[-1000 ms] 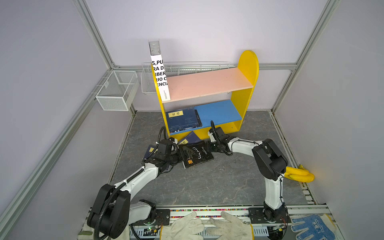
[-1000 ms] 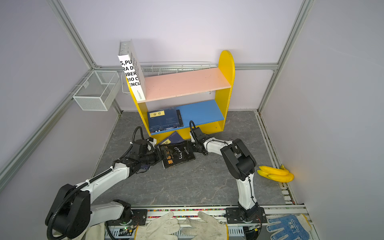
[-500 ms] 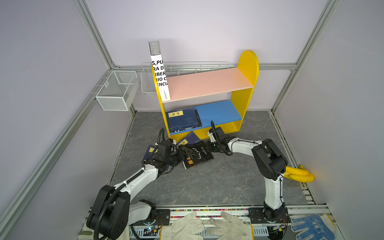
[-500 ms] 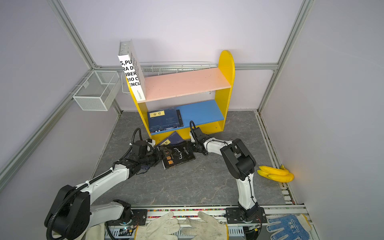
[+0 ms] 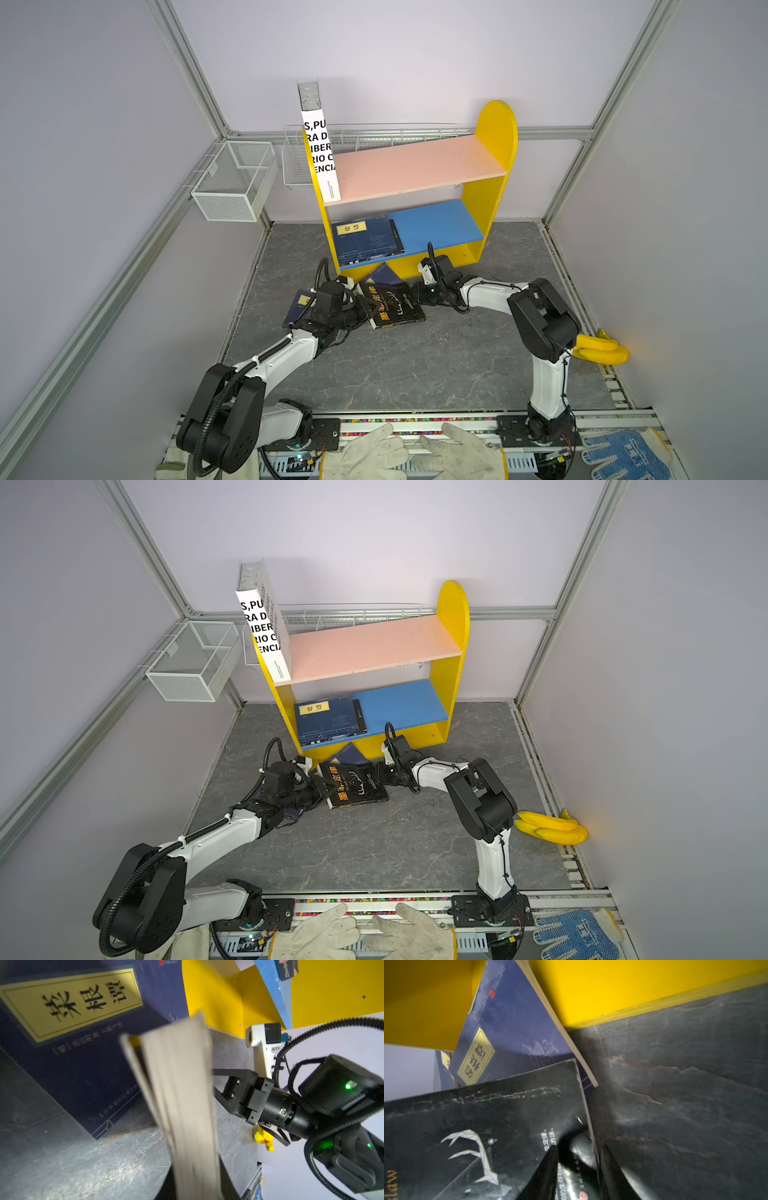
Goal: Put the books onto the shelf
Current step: 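Lift the black book upright with the right gripper while left gripper steadies it, then carry the black book to the blue shelf with the right gripper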
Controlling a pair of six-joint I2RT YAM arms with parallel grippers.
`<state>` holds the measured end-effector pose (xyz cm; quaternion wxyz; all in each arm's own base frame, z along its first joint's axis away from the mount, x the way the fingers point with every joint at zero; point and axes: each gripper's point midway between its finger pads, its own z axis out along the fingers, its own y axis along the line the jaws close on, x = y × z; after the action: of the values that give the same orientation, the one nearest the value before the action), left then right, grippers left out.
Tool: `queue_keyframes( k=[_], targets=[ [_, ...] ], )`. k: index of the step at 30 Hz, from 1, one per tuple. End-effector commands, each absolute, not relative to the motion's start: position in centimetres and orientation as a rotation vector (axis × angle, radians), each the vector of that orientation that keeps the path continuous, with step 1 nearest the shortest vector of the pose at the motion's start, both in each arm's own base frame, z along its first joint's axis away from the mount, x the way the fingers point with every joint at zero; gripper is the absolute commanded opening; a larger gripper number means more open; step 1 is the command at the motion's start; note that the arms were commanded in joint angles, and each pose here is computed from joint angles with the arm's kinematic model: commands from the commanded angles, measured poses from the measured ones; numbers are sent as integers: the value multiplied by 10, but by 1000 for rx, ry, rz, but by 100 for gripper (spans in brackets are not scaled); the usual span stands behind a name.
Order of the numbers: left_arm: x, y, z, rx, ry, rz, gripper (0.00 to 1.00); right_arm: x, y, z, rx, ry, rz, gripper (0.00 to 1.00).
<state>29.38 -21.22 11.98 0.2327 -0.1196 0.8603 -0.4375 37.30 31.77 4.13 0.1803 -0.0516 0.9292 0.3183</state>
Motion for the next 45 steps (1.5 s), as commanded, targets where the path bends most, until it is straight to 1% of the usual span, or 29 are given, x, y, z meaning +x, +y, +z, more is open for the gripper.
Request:
queue_keyframes(
  k=[1,4,7,12,15,18,23,27,30,33,39,45],
  targets=[
    [293,-222,136,-252,2314,-1260,9,353,324,59,-158,2629,1030,37],
    [288,-222,141,-230,2318,-1268,3,354,319,74,-123,2584,1080,42],
    [280,-222,150,-193,2327,-1273,2,354,312,95,-97,2529,1112,49],
    [261,-229,182,-78,2311,-1291,0,353,285,136,-41,2433,1080,69],
    [256,-236,213,-5,2250,-1301,0,353,261,162,31,2360,1076,81],
    [263,-244,249,25,2143,-1350,0,351,239,190,106,2276,1120,89],
    [290,-260,306,61,1969,-1413,0,337,206,231,210,2133,1232,99],
    [317,-278,334,75,1878,-1469,0,324,195,252,252,2056,1275,96],
    [336,-291,344,73,1837,-1502,0,317,196,264,270,1976,1362,98],
    [351,-303,349,66,1812,-1535,0,315,196,265,304,1939,1410,99],
    [366,-320,353,36,1761,-1617,0,325,194,268,336,1889,1403,95],
    [374,-325,356,-1,1710,-1656,0,345,207,270,351,1859,1473,85]
  ],
)
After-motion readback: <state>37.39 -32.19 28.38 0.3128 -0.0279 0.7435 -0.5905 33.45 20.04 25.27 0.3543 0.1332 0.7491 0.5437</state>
